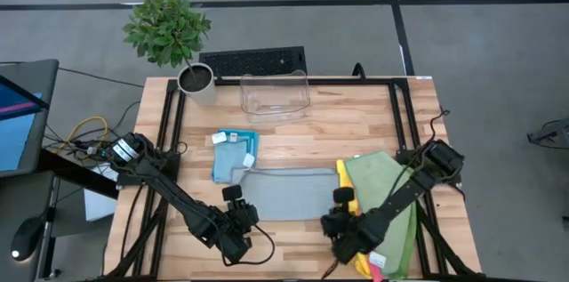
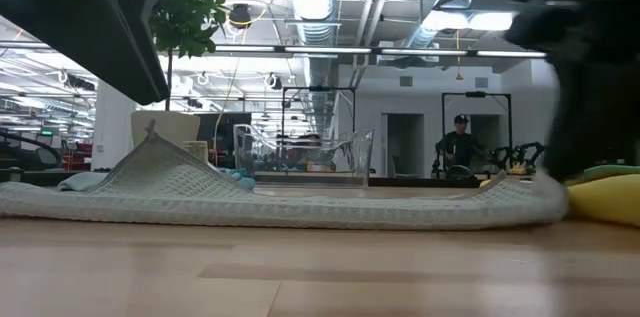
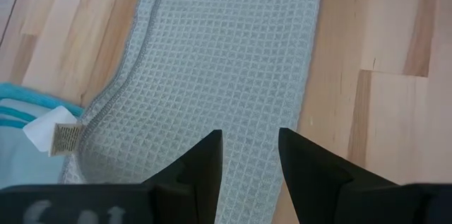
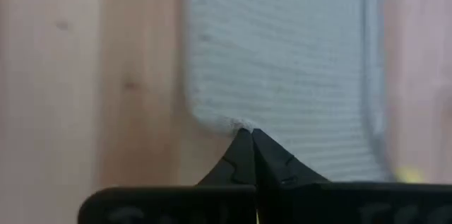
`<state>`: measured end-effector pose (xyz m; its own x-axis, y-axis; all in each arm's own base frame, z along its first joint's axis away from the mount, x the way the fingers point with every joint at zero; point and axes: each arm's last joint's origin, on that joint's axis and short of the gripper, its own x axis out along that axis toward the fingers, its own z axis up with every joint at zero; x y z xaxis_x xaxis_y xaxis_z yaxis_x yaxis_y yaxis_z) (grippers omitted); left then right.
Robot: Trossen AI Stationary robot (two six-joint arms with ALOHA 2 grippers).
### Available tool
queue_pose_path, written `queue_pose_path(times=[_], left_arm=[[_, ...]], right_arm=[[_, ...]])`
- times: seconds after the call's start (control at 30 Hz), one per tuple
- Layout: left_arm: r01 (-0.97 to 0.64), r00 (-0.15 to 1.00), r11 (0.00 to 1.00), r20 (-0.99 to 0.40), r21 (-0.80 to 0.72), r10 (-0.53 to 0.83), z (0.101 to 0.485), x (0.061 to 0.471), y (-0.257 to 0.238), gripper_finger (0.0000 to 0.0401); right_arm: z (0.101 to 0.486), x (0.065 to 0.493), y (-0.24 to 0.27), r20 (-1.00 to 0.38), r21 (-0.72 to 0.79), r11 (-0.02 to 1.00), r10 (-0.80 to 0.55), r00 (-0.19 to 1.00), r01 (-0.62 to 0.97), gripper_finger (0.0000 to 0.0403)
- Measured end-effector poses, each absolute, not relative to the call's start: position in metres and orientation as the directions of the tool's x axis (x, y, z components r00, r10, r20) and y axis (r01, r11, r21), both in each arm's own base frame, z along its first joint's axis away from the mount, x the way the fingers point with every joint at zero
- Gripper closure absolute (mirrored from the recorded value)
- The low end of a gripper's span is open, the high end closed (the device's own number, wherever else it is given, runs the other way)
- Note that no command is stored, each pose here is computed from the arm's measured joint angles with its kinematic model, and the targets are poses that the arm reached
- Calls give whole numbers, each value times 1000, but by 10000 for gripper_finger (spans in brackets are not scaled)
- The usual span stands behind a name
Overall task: Fold microfiber towels
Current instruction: Fold the gray microfiber cloth
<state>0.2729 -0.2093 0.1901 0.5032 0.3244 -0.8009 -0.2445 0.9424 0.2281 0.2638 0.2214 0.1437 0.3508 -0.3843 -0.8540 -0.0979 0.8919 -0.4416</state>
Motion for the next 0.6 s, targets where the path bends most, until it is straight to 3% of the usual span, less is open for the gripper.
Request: queue_pose_path(times=[0.3,0.6], left_arm=[[-230,504,943,-799,242,328,190,273,-209,269],[-213,502,944,-801,252,327,190,273,-209,269]], right_arm=[[164,321,201,-806,-441,881,-304,508,-173,393],[176,355,197,-744,-327,913,-88,663,-246,384]])
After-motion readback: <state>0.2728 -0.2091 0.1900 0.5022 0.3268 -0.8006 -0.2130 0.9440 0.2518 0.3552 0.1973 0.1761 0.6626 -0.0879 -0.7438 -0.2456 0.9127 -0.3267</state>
